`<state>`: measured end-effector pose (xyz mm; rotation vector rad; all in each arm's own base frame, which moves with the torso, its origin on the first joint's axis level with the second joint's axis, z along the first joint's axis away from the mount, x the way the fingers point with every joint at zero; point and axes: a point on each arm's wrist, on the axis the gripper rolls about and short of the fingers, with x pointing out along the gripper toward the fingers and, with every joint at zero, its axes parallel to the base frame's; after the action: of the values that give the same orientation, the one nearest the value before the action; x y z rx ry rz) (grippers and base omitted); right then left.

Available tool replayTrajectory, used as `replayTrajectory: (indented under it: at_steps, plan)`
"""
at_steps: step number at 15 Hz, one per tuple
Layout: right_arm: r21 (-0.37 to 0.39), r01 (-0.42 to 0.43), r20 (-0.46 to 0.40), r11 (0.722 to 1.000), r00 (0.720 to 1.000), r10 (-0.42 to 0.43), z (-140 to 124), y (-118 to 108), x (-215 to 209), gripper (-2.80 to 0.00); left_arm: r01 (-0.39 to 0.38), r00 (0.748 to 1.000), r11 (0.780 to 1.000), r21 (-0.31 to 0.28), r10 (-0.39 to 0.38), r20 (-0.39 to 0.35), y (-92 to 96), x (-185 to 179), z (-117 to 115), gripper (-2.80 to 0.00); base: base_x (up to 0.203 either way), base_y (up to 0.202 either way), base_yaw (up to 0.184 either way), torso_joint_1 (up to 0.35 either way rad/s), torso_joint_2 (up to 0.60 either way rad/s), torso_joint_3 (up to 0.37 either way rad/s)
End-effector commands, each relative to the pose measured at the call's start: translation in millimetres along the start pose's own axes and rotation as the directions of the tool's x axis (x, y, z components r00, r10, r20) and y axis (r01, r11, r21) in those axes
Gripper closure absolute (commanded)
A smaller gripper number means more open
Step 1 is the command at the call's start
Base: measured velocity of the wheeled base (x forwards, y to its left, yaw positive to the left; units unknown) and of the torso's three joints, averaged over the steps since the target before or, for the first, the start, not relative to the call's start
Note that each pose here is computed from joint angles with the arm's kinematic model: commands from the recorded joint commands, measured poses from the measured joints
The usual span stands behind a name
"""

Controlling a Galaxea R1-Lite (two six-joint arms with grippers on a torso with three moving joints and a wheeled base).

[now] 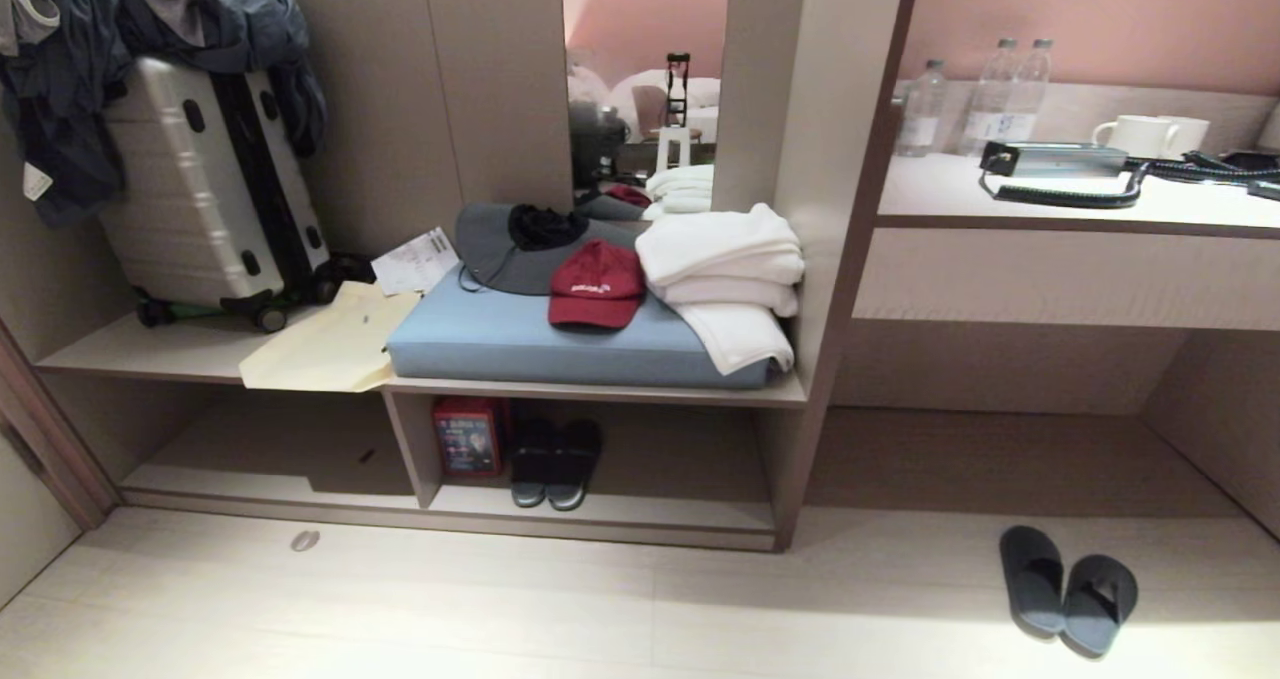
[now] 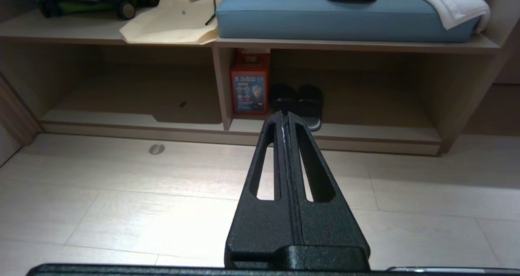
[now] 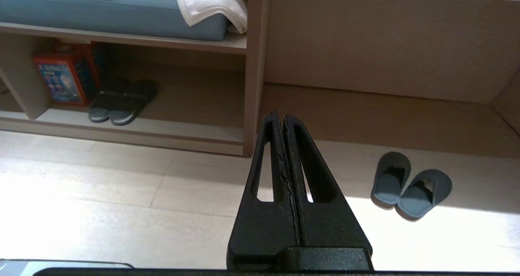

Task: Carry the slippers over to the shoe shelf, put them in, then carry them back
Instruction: Pick up the slippers on the floor

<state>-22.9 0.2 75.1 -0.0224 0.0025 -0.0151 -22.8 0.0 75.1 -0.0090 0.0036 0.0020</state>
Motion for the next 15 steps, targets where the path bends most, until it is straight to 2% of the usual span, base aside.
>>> replayTrajectory:
  at_steps: [1,5,15]
  plan:
    - [-0.001,0.0,0.002,1.0,1.0,0.0,0.0,0.0,-0.1,0.0,0.0,1.0,1.0,0.0,0.0,0.001,0.1,0.0,0.1,0.0,0.14,0.0,-0.002,0.012,0.0,0.002]
    - [-0.001,-0.001,0.002,1.0,1.0,0.001,0.0,0.0,-0.1,0.0,-0.001,1.0,1.0,0.0,0.001,-0.001,0.0,0.0,-0.1,0.0,-0.003,-0.001,-0.016,-0.001,0.0,0.0]
    - [-0.001,0.0,0.001,1.0,1.0,0.0,-0.1,0.0,-0.1,0.0,0.0,1.0,1.0,0.0,0.0,0.001,0.1,0.0,0.1,0.0,0.0,0.007,-0.172,0.002,0.0,0.003]
